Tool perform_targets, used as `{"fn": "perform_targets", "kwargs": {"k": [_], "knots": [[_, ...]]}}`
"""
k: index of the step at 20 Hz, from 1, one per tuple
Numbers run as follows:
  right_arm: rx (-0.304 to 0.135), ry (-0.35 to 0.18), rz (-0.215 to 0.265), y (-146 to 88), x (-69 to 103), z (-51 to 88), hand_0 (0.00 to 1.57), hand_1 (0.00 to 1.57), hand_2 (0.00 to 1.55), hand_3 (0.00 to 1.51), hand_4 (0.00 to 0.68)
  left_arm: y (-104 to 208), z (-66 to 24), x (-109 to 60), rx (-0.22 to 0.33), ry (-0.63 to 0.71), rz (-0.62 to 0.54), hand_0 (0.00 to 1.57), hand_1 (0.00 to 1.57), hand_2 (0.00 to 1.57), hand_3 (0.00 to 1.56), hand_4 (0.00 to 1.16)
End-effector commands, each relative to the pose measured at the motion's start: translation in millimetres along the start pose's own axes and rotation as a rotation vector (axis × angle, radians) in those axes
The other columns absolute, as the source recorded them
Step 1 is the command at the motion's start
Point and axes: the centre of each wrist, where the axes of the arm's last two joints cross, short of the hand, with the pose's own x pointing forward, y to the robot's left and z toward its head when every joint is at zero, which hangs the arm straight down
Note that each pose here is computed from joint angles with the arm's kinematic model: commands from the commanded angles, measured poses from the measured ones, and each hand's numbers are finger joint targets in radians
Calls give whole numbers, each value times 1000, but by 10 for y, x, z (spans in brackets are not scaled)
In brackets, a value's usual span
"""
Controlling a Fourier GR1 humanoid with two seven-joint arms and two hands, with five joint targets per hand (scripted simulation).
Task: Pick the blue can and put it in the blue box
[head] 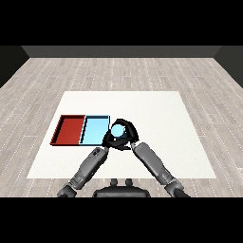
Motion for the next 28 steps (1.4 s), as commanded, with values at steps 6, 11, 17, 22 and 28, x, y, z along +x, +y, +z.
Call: {"fn": "perform_targets", "kwargs": {"k": [6, 11, 17, 22, 28], "knots": [[20, 12, -51, 165, -52, 185, 1500, 1500, 1464, 1407, 565, 51, -83, 71, 74, 83, -106, 0, 0, 0, 0, 0], [28, 1, -33, 32, -118, -7, 1479, 1479, 1458, 1402, 565, -131, -377, 165, 54, 57, -251, 0, 0, 0, 0, 0], [25, -8, -75, 65, -83, 128, 1483, 1483, 1459, 1406, 583, -310, -242, 126, 119, 69, -100, 732, 732, 718, 422, 695], [26, -2, -67, 148, 158, -40, 1477, 1477, 1452, 1399, 592, -256, -262, 135, 112, 28, -161, 695, 695, 776, 556, 656], [-5, 22, -140, 63, 34, -35, 1438, 1438, 1434, 1393, 520, -174, -149, 68, 194, -52, -63, 1571, 1571, 1563, 1433, 643]]}}
